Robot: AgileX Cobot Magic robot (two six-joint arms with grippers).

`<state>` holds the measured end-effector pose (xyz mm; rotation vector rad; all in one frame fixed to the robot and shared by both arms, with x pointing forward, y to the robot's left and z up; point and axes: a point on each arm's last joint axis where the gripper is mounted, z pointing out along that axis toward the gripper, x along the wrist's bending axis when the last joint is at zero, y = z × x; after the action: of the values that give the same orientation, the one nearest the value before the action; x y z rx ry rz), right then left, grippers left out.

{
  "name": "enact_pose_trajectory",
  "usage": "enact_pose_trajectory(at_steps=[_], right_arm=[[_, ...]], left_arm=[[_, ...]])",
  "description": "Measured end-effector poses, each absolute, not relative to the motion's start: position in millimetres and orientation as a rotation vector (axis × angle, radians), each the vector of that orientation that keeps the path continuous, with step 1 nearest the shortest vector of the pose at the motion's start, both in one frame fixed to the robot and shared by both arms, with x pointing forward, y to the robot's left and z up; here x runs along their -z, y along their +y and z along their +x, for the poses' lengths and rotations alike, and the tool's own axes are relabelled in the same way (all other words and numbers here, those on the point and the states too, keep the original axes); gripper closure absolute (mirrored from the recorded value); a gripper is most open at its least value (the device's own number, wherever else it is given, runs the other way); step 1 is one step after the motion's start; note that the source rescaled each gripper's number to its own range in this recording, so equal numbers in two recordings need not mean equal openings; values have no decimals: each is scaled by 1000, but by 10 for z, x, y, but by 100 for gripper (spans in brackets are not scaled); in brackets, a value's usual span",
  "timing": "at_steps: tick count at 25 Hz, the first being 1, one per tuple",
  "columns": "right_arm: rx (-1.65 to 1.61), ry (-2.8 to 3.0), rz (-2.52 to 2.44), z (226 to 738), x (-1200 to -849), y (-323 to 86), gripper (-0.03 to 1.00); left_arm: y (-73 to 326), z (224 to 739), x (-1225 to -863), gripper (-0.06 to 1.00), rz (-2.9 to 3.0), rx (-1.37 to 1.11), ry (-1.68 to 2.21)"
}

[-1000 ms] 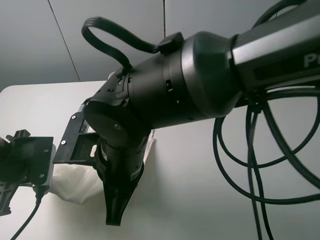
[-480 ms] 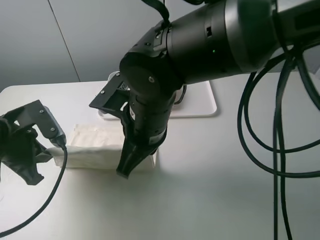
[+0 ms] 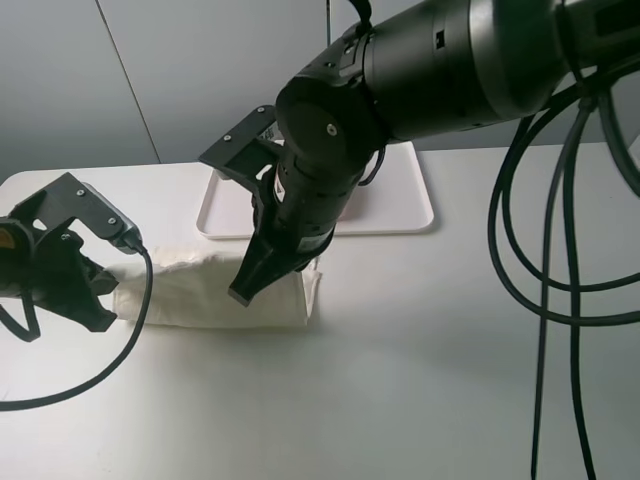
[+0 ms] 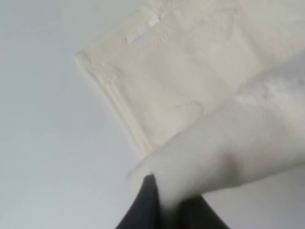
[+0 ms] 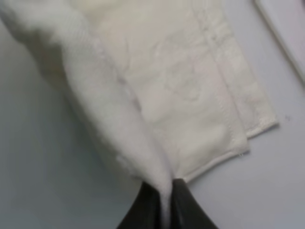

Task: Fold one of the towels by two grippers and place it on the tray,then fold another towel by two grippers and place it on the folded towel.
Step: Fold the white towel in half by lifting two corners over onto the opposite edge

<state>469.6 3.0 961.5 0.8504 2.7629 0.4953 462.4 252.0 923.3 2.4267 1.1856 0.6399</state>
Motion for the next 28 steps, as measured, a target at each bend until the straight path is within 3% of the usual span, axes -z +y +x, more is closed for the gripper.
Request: enact_pose_trajectory(at_steps=[10, 12, 14, 17, 20, 21, 24, 28], right_arm=[[-494, 2710, 1026, 4997, -9247, -47, 97], [-528, 2697, 1032, 5018, -9229, -28, 97], [-574, 2679, 1043, 5038, -9209, 1, 95], [-607, 2661, 1031, 5061, -9190, 22, 76], [-633, 2641, 1043, 5081, -9200, 26, 43], [-643, 2630, 1073, 5097, -9202, 17, 33], [-648, 2586, 1181, 5167, -9202, -47, 11], [-546, 2571, 1289, 5243, -9177, -201, 2]], left_arm=[[2498, 4784, -9034, 93, 2288, -677, 1299], [2502, 4809, -9024, 90, 2238, -690, 1341], [2515, 4838, -9044, 80, 2174, -720, 1380], [2601, 4872, -9061, 49, 2106, -754, 1445], [2714, 4893, -9066, 9, 2038, -765, 1542], [2736, 4910, -9075, 0, 2023, -755, 1571], [2747, 5009, -9142, -4, 2013, -701, 1616], [2692, 5171, -9294, -4, 2032, -624, 1614]])
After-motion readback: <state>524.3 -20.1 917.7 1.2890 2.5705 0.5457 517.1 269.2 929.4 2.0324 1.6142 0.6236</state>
